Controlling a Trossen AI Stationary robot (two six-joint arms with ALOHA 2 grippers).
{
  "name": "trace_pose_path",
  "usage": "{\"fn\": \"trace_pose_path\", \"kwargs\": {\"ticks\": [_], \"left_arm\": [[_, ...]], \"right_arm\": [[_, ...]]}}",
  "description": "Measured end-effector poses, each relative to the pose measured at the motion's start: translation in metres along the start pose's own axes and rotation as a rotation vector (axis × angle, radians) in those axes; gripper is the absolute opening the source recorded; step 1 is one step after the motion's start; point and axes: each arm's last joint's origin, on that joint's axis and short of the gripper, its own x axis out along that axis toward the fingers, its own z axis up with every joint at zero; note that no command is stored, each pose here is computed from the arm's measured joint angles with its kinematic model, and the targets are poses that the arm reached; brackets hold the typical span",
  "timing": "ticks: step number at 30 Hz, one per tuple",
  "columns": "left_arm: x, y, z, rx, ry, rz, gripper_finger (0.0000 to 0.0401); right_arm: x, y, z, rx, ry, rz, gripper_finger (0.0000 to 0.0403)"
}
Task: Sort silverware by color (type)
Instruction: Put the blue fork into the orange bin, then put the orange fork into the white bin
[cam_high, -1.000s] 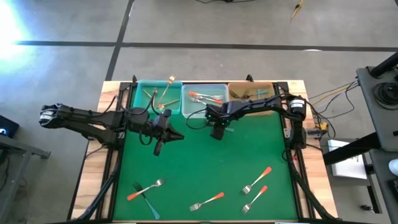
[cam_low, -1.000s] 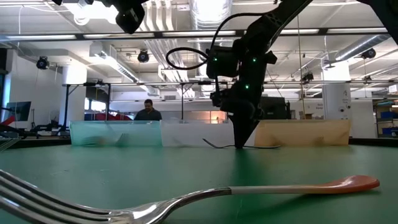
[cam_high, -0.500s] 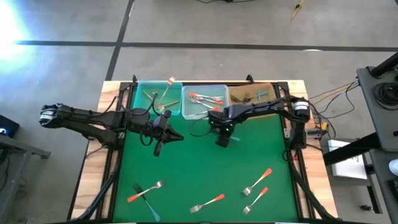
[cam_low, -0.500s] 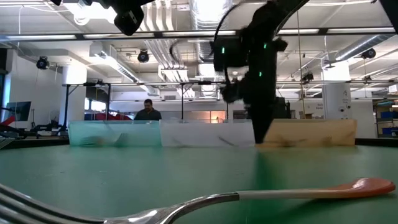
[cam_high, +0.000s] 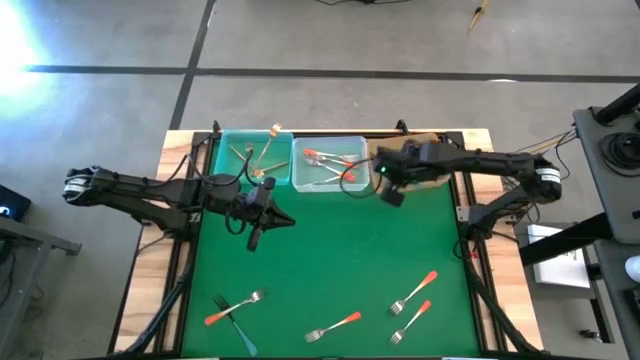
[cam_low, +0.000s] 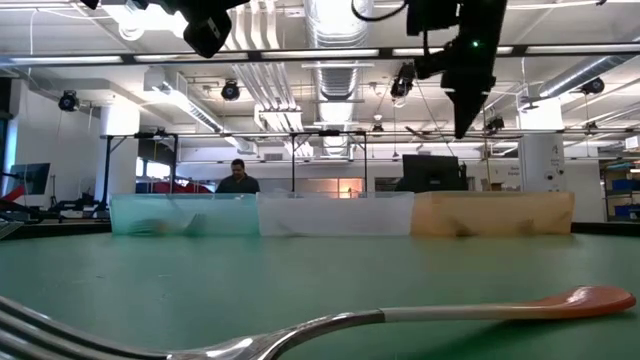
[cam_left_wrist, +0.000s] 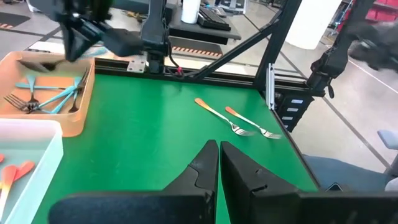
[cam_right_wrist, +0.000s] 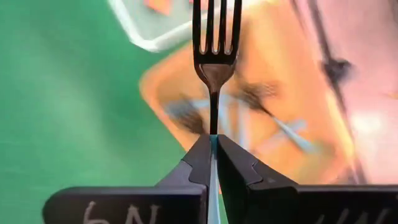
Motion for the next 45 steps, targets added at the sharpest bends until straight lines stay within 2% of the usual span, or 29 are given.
{"fn": "trace_pose_path", "kwargs": {"ticks": [6,9,12,19,21,25,27,34,41,45], "left_arm": [[0.000,0.001,0.001,0.005,-0.017,0.054,0.0000],[0.000,0.002,0.001,0.005,-0.022,0.066,0.0000],[-0.001,0.002,0.002,0.001,-0.024,0.065,0.0000],[-0.002,0.002,0.003,0.006,-0.032,0.075,0.0000],[-0.002,0.002,0.003,0.006,-0.036,0.094,0.0000],[0.001,0.003,0.001,0.005,-0.022,0.101,0.0000],[0.003,0.004,-0.002,0.003,-0.001,0.104,0.0000],[0.009,0.005,-0.006,0.001,0.028,0.108,0.0000],[0.014,0.006,-0.008,-0.007,0.036,0.109,0.0000],[0.019,0.003,-0.010,-0.028,0.033,0.096,0.0000]], "right_arm": [[0.020,-0.050,-0.007,0.032,0.056,-0.078,0.0009],[0.038,-0.067,-0.010,0.088,0.118,-0.096,0.0012],[0.047,-0.080,-0.016,0.141,0.166,-0.109,0.0031],[0.037,-0.081,-0.024,0.187,0.206,-0.089,0.0098],[0.028,-0.076,-0.026,0.219,0.220,-0.015,0.0109],[0.013,-0.046,-0.034,0.278,0.227,0.358,0.0110],[0.009,-0.022,-0.040,0.231,0.243,0.466,0.0105],[0.001,0.076,-0.084,-0.111,0.312,0.478,0.0098],[-0.007,0.151,-0.128,-0.482,0.110,0.472,0.0095],[-0.007,0.178,-0.145,-0.568,0.068,0.498,0.0100]]}}
